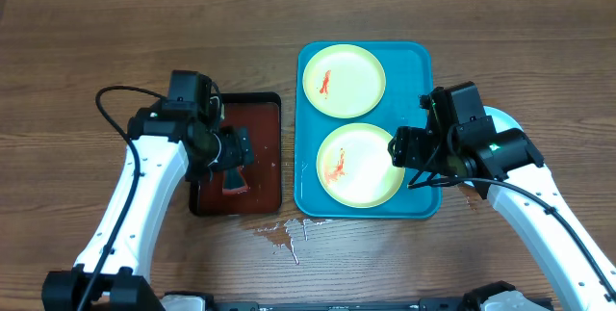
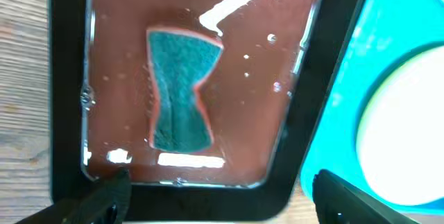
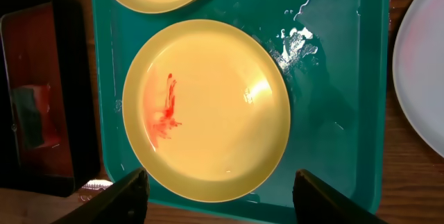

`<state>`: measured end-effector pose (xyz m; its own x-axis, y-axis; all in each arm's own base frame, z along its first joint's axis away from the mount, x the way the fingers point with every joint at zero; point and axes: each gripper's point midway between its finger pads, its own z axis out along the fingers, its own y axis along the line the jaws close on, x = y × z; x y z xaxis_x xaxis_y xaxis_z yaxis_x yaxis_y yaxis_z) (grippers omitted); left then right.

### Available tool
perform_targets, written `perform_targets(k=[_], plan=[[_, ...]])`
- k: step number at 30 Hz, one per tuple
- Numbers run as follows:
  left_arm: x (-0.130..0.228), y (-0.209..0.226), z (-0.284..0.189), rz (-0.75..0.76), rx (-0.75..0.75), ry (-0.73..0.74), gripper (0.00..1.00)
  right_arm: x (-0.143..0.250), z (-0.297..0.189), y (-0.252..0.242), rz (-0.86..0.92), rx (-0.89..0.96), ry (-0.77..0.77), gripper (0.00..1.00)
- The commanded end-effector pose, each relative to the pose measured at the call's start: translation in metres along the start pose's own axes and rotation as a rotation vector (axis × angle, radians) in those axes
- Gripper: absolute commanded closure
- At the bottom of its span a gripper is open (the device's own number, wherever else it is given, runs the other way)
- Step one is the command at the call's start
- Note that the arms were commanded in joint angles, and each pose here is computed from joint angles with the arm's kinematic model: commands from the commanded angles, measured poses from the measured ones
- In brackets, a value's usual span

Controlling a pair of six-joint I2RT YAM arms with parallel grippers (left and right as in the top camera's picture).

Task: Clean dirty plates on tray and stack at the side
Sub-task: 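Grasp the sponge in the black tray with the left gripper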

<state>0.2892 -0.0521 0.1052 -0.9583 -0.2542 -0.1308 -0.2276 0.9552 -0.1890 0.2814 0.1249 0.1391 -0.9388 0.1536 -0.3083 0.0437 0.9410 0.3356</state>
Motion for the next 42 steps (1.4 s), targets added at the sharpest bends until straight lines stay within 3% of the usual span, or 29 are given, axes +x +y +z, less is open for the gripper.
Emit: perform_targets(k=[1, 8, 14, 19, 21, 29, 30, 32, 36, 42], plan=[[0.002, 0.017, 0.019, -0.012, -0.151, 0.008, 0.16, -0.003, -0.003, 0.005, -0.009, -0.015, -0.01, 0.32], [0.016, 0.023, 0.066, -0.033, -0.208, 0.134, 0.23, 0.0, -0.003, 0.003, -0.006, -0.008, 0.003, 0.32], [0.02, 0.037, 0.091, -0.091, -0.238, 0.2, 0.43, 0.002, -0.003, 0.002, -0.004, -0.003, 0.011, 0.32], [0.018, 0.037, 0.095, -0.09, -0.237, 0.199, 0.69, 0.002, -0.003, 0.001, -0.003, -0.002, 0.012, 0.33], [0.017, 0.036, 0.094, -0.091, -0.231, 0.196, 0.96, 0.002, -0.003, 0.001, -0.003, -0.001, 0.012, 0.33], [0.011, 0.024, 0.072, -0.069, -0.181, 0.171, 0.96, 0.002, -0.003, 0.001, -0.003, -0.001, 0.012, 0.33], [0.01, 0.023, 0.069, -0.068, -0.178, 0.163, 0.93, 0.002, -0.003, 0.001, -0.003, -0.001, 0.012, 0.33], [0.009, 0.023, 0.066, -0.066, -0.177, 0.154, 0.67, 0.002, -0.003, 0.001, -0.003, -0.001, 0.012, 0.33], [0.01, 0.027, 0.068, -0.039, -0.197, 0.156, 0.41, 0.002, -0.003, 0.001, -0.003, -0.001, 0.012, 0.33], [0.003, 0.038, 0.072, -0.031, -0.253, 0.111, 0.45, 0.002, -0.003, 0.001, -0.003, -0.001, 0.013, 0.33]])
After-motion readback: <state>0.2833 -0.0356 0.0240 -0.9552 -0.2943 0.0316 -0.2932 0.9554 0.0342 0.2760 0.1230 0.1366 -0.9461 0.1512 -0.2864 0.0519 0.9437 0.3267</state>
